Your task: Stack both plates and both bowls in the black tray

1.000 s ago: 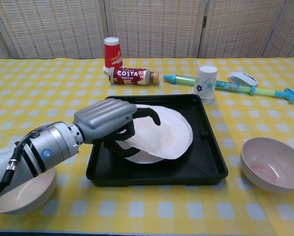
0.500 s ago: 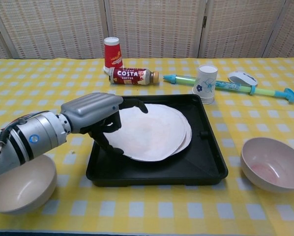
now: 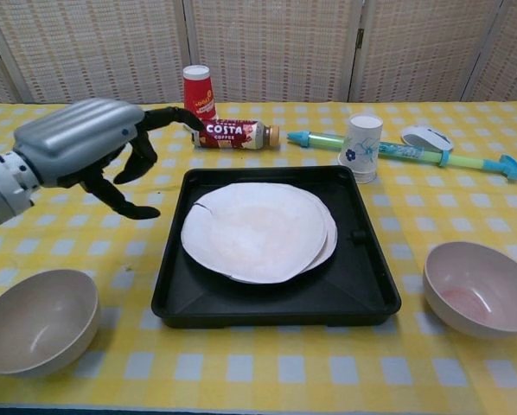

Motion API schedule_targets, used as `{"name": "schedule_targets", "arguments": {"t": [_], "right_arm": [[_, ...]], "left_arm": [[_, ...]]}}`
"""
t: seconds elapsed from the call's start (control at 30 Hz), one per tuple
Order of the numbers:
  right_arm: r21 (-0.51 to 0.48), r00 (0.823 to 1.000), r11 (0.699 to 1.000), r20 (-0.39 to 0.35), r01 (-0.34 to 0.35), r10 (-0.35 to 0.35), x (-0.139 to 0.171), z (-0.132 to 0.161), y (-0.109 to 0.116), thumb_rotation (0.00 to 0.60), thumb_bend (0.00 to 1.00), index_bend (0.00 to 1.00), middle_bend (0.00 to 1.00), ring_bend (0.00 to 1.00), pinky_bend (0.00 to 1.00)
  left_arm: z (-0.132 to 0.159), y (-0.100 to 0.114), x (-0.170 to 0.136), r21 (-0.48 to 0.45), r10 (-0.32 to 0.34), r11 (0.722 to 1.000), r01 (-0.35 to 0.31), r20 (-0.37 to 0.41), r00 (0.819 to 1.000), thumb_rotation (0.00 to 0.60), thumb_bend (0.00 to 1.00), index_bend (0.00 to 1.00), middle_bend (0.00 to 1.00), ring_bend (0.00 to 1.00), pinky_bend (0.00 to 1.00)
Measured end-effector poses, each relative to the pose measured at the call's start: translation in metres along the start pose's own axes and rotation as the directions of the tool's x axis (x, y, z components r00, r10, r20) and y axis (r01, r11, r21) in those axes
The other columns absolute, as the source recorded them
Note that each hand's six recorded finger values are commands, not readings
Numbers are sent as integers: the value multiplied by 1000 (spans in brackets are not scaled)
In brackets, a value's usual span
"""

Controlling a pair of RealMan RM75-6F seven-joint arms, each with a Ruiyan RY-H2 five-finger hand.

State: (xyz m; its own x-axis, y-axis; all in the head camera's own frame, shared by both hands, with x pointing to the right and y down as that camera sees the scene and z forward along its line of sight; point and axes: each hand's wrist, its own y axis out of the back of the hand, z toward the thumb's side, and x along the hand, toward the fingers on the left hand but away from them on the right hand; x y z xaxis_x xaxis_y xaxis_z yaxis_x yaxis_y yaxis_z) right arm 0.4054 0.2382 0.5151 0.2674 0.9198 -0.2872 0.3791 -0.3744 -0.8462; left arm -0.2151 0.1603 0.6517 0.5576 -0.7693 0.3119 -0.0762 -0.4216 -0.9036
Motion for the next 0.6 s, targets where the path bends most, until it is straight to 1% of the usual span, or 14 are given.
{"name": "schedule_targets", "arguments": {"t": [0.03,0.1,0.2,0.3,0.4,0.47,0.53,0.6], "right_arm": [[1,1000,1000,-1,0,0,0,0,0,600,251,194,0,0,0],[4,1000,1000,0,-3,3,0,0,-1,600,252,194,0,0,0],[6,1000,1000,0,-9,9,-1,1,-3,600,252,187,0,0,0],[10,1000,1000,-1,-15,15,-2,1,-5,600,252,130,0,0,0],[21,999,999,2,-33,33,-4,-1,-10,600,252,83,0,0,0],[27,999,998,6,-49,49,-6,-2,-14,600,252,74,0,0,0],[35,998,997,8,-68,67,-7,-2,-19,600,252,73,0,0,0],[55,996,995,11,-87,87,-9,-3,-23,600,252,68,0,0,0]], "left_arm": [[-6,5,-9,6,13,1000,-13,-10,1000,600,189,170,652,422,545],[-24,15,-30,25,31,999,-30,-41,999,600,190,176,549,311,347],[-45,29,-58,78,68,995,-61,-83,994,600,190,188,481,227,210],[-61,38,-83,117,113,988,-98,-131,985,600,190,187,459,203,163],[-82,43,-115,153,119,984,-87,-217,969,600,191,178,445,203,177],[-93,43,-136,166,112,984,-66,-284,952,600,192,175,432,207,211],[-98,44,-154,163,116,985,-64,-334,935,600,192,175,431,219,242],[-102,45,-175,152,124,986,-70,-381,916,600,192,177,431,228,250]]}}
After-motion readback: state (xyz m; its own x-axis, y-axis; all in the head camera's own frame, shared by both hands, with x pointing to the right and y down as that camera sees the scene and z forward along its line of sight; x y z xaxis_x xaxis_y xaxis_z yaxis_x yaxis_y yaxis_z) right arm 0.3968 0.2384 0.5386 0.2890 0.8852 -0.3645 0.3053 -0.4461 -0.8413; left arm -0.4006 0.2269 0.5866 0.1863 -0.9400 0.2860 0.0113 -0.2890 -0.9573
